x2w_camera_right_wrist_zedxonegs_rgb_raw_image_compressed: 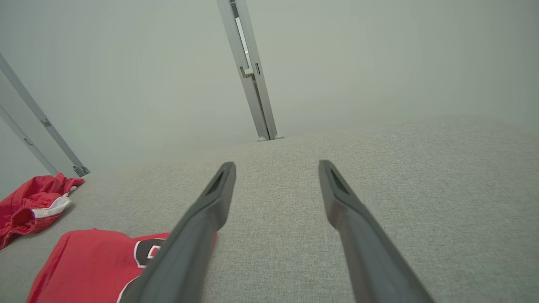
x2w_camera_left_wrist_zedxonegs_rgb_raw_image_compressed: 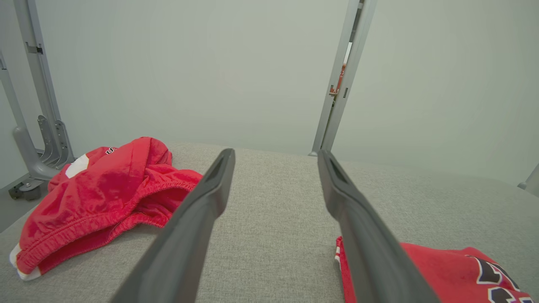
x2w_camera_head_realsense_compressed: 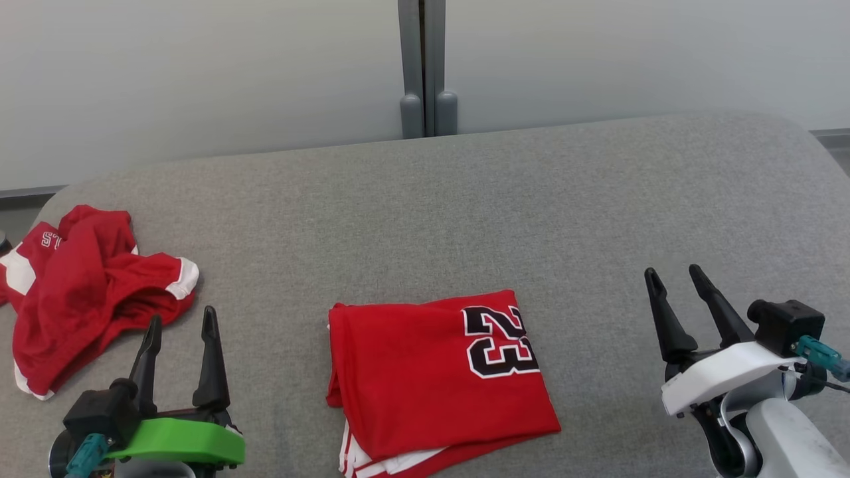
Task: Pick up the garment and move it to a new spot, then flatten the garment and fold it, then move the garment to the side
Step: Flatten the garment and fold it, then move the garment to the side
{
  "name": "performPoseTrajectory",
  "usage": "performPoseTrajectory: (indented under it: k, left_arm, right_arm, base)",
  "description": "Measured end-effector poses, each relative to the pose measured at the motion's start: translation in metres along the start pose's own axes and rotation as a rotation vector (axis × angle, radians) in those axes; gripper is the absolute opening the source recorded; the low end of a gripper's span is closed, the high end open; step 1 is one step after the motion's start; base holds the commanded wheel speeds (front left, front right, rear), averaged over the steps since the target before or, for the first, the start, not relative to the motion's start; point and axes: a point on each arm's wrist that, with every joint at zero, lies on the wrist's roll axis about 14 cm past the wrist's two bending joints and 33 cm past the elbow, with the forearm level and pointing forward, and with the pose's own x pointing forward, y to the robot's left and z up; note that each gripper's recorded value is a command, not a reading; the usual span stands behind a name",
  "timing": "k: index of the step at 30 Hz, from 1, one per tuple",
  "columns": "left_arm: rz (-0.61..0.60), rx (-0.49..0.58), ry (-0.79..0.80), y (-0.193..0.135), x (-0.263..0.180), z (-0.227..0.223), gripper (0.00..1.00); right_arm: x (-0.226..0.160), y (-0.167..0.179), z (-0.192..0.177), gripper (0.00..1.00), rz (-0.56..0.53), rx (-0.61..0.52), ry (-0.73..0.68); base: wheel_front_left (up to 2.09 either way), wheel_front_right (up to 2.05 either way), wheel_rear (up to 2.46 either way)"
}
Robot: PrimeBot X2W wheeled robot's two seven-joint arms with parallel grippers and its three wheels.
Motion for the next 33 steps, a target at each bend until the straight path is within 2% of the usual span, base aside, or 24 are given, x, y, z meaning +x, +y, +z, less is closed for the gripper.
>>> performPoseTrajectory:
  k: [15,22,33]
  left_arm:
    - [0.037,0.030,0.003,0.011,-0.005,0.000,1.00]
    - [0.049,0.031,0.001,0.015,-0.009,0.001,1.00]
    - [0.104,0.030,-0.004,0.031,-0.023,0.004,1.00]
  right_arm:
    - [0.002,0.008,-0.014,1.00,0.004,-0.009,0.032]
    - [0.014,0.026,-0.025,1.00,0.057,-0.013,0.093]
    - [0.032,0.082,-0.090,1.00,0.171,0.032,0.430]
  base:
    - [0.00,0.00,0.00]
    - [0.00,0.00,0.00]
    - [0.00,0.00,0.00]
